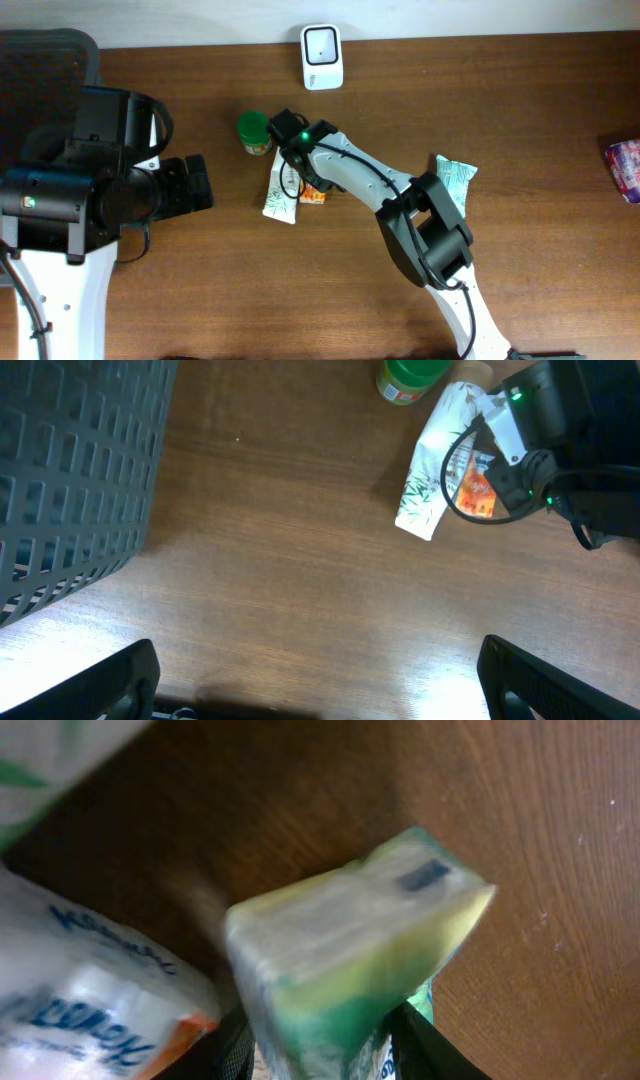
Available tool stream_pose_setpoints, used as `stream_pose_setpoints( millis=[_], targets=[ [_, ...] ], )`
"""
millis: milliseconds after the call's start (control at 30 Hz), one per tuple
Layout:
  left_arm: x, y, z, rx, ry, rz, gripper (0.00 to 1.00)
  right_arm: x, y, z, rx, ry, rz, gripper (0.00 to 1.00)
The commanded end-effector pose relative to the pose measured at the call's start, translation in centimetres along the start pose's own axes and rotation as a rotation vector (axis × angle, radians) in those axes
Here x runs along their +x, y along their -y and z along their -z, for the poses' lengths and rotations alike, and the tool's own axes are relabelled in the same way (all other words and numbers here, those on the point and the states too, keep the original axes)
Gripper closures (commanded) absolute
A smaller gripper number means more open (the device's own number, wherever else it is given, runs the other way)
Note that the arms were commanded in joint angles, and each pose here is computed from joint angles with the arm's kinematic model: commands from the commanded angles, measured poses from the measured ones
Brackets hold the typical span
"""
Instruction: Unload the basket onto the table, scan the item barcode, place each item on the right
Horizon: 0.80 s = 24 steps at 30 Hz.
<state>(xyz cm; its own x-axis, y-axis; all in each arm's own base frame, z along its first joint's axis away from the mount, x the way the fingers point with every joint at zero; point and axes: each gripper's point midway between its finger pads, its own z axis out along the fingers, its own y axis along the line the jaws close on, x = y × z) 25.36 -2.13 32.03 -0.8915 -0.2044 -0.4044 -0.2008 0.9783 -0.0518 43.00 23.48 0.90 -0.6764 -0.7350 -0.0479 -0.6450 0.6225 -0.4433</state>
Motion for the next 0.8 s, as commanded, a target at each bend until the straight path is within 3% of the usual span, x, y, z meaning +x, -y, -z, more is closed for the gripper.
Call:
stream_pose_setpoints(
  millis=[0, 33, 67, 133, 233, 433, 567, 767],
  targets=[
    [0.0, -0.1, 0.4, 0.002, 0.016, 0.012, 0.01, 1.0, 0.0, -0.9, -0.028, -0.02, 0.0, 0.8],
    [0.0, -0.1, 0.4, 0.002, 0.016, 0.012, 0.01, 0.8, 0.2, -0.7, -0.026, -0.015, -0.007, 0.95],
    [0.0, -0.1, 0.4, 0.002, 0.015, 0.012, 0.01, 0.8, 0.2, -0.6, -0.026, -0.014, -0.015, 0.96],
    [0.0, -0.1, 0.4, 0.002, 0.016, 0.012, 0.01, 0.6, 0.7, 0.1, -0.03, -0.02, -0.061, 0.96],
    [0.0, -0.1, 0.4, 0.002, 0.016, 0.012, 0.01, -0.3, 0.3, 3.1, -0.194, -0.002, -0.106, 0.96],
    [0.0, -0.1, 0.4, 0.002, 0.015, 0.012, 0.01, 0.4, -2.4, 8.6, -0.905, 0.01, -0.276, 0.96],
    [0.0, -0.1, 0.4, 0.002, 0.016, 0.012, 0.01, 0.8, -0.1, 9.6, -1.206, 0.101, -0.392, 0.96],
    [0.0, -0.1, 0.4, 0.002, 0.016, 0.012, 0.01, 4.5, 0.4, 5.7, -1.356, 0.044, -0.554, 0.96]
  ],
)
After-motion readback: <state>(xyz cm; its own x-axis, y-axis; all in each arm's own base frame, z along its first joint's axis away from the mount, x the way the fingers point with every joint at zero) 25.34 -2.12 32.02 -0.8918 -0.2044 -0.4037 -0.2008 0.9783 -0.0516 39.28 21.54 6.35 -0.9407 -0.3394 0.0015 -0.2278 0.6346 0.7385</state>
